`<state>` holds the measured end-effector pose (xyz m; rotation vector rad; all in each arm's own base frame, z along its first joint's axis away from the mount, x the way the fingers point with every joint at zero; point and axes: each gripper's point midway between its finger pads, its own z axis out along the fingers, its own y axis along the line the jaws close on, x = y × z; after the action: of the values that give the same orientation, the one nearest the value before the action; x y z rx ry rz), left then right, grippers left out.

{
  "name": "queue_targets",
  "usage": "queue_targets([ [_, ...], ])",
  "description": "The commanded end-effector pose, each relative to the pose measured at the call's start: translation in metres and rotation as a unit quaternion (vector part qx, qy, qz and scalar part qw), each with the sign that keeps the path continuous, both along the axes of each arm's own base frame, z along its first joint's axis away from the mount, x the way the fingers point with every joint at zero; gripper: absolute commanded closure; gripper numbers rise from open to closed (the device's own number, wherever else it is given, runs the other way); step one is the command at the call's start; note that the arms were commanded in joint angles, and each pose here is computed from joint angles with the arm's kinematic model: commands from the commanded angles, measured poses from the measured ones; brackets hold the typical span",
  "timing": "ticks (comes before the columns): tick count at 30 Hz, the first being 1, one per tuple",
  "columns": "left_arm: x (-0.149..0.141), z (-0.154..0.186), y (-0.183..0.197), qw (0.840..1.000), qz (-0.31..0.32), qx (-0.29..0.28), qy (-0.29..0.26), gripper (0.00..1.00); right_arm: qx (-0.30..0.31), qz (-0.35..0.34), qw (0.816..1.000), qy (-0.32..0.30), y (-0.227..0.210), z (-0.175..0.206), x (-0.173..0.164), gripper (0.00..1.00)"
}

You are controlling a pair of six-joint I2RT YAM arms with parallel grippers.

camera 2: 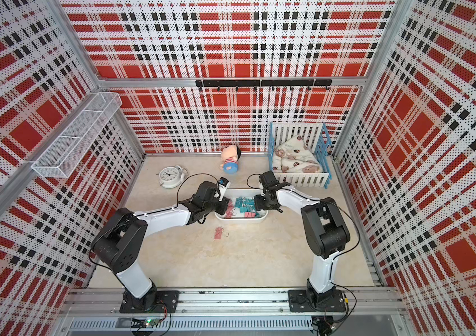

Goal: Take out the binder clips from the storage box
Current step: Pick up the binder clip from the storage box.

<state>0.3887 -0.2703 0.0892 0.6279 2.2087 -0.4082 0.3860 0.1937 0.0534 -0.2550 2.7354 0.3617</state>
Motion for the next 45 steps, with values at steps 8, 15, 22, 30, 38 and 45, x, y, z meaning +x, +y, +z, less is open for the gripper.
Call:
queue_targets([
  [8, 0.011, -0.001, -0.007, 1.0, -0.01, 0.005, -0.009, 0.8, 0.004, 0.01, 1.0, 0.005, 0.006, -0.008, -0.001, 0.38],
  [15, 0.012, -0.011, -0.006, 1.0, -0.006, 0.02, -0.005, 0.76, 0.003, 0.01, 1.0, 0.006, 0.006, -0.01, -0.002, 0.38],
  [22, 0.014, -0.019, -0.006, 0.999, 0.004, 0.043, -0.005, 0.75, 0.003, 0.009, 1.0, 0.009, 0.006, -0.011, -0.003, 0.38],
  [30, 0.015, -0.024, -0.011, 0.998, 0.004, 0.058, -0.012, 0.97, 0.002, 0.008, 1.0, 0.009, 0.005, -0.011, -0.005, 0.38],
  [38, 0.017, -0.011, -0.004, 0.997, 0.021, 0.062, -0.03, 1.0, 0.004, 0.009, 1.0, 0.009, 0.006, -0.011, -0.004, 0.38],
  [45, 0.02, 0.032, 0.01, 0.994, 0.057, 0.053, -0.082, 1.0, 0.004, 0.011, 1.0, 0.009, 0.006, -0.01, -0.003, 0.38],
])
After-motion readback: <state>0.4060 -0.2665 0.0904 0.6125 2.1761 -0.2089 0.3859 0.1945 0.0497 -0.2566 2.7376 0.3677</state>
